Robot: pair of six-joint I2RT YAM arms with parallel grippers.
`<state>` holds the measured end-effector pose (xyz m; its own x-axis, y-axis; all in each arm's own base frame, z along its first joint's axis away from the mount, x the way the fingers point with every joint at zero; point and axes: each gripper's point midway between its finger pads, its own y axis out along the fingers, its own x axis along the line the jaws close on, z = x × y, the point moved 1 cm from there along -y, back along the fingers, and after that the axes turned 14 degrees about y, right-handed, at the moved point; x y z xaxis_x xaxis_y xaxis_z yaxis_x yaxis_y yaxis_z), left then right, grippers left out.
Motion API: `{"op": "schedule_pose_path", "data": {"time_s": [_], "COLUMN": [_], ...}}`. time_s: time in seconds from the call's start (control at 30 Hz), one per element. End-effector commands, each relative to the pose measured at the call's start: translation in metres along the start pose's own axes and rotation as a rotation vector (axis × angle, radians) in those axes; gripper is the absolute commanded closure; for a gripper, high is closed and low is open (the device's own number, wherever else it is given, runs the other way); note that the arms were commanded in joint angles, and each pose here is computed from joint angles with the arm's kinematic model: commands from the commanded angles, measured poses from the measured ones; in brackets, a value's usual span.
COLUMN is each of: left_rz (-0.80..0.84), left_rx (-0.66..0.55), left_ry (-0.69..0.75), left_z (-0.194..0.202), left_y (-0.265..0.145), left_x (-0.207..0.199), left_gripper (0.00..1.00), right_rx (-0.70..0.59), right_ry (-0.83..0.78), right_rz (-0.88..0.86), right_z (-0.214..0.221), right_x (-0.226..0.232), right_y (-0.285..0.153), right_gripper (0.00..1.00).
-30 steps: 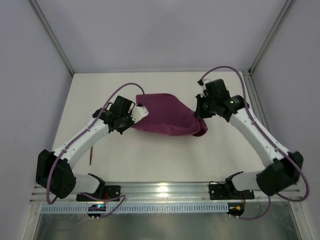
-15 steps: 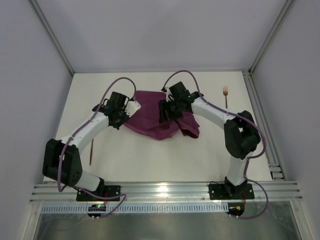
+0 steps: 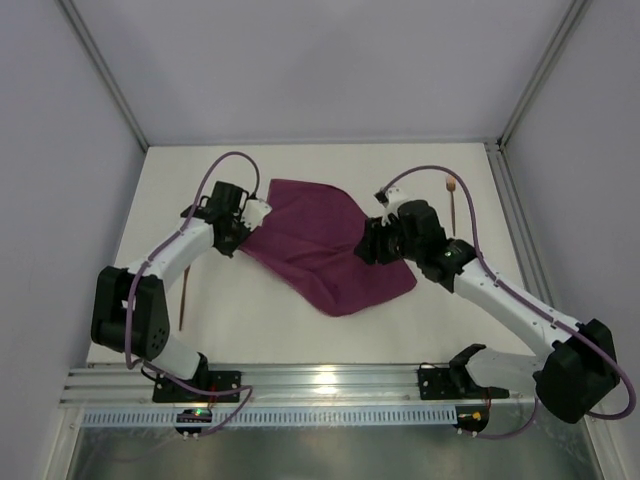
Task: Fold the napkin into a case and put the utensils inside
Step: Pick up the crumpled napkin from the center of the board.
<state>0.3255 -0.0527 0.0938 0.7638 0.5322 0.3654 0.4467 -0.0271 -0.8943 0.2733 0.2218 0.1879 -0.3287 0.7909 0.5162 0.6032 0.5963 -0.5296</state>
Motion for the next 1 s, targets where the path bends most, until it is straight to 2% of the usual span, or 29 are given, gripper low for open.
{"op": "schedule_pose_path", "data": {"time_s": [0.0, 0.13, 0.2, 0.3, 0.33, 0.43, 0.53, 0.57, 0.67, 0.83, 0.97], "left_rz": [-0.020, -0.026, -0.033, -0.043, -0.047, -0.065, -0.055, -0.051, -0.055, -0.045, -0.049], "left_rx": [-0.056, -0.055, -0.056, -0.068, -0.079, -0.108, -0.124, -0.127, -0.140, -0.174, -0.180], "left_ry": [-0.039, -0.046, -0.045, -0.051, -0.054, -0.057, -0.062, -0.063, -0.069, -0.080, -0.090], "left_z": [-0.014, -0.012, -0.012, -0.013, -0.014, -0.017, -0.017, -0.017, -0.017, -0.020, -0.021], "left_y": [-0.003, -0.006, -0.008, -0.016, -0.020, -0.033, -0.042, -0.045, -0.051, -0.059, -0.064], "left_x": [0.011, 0.011, 0.012, 0.014, 0.015, 0.016, 0.014, 0.013, 0.012, 0.009, 0.010], "left_gripper": [1.00, 1.00, 1.00, 1.00, 1.00, 1.00, 1.00, 1.00, 1.00, 1.00, 1.00], "right_rx": [-0.001, 0.065, 0.072, 0.053, 0.026, -0.012, -0.015, -0.028, -0.029, -0.055, 0.000], "right_ry": [0.052, 0.099, 0.138, 0.183, 0.189, 0.232, 0.272, 0.298, 0.374, 0.475, 0.484], "right_rz": [0.098, 0.147, 0.136, 0.215, 0.277, 0.393, 0.466, 0.480, 0.523, 0.421, 0.386], "right_z": [0.035, 0.094, 0.105, 0.114, 0.113, 0.106, 0.105, 0.103, 0.113, 0.117, 0.115], "right_x": [-0.024, -0.043, -0.040, -0.054, -0.066, -0.089, -0.105, -0.110, -0.130, -0.135, -0.130], "right_y": [0.002, 0.006, 0.006, 0.004, 0.000, -0.010, -0.019, -0.023, -0.028, -0.009, 0.014], "right_gripper": [0.57, 0.68, 0.70, 0.70, 0.63, 0.52, 0.43, 0.36, 0.26, 0.23, 0.27]}}
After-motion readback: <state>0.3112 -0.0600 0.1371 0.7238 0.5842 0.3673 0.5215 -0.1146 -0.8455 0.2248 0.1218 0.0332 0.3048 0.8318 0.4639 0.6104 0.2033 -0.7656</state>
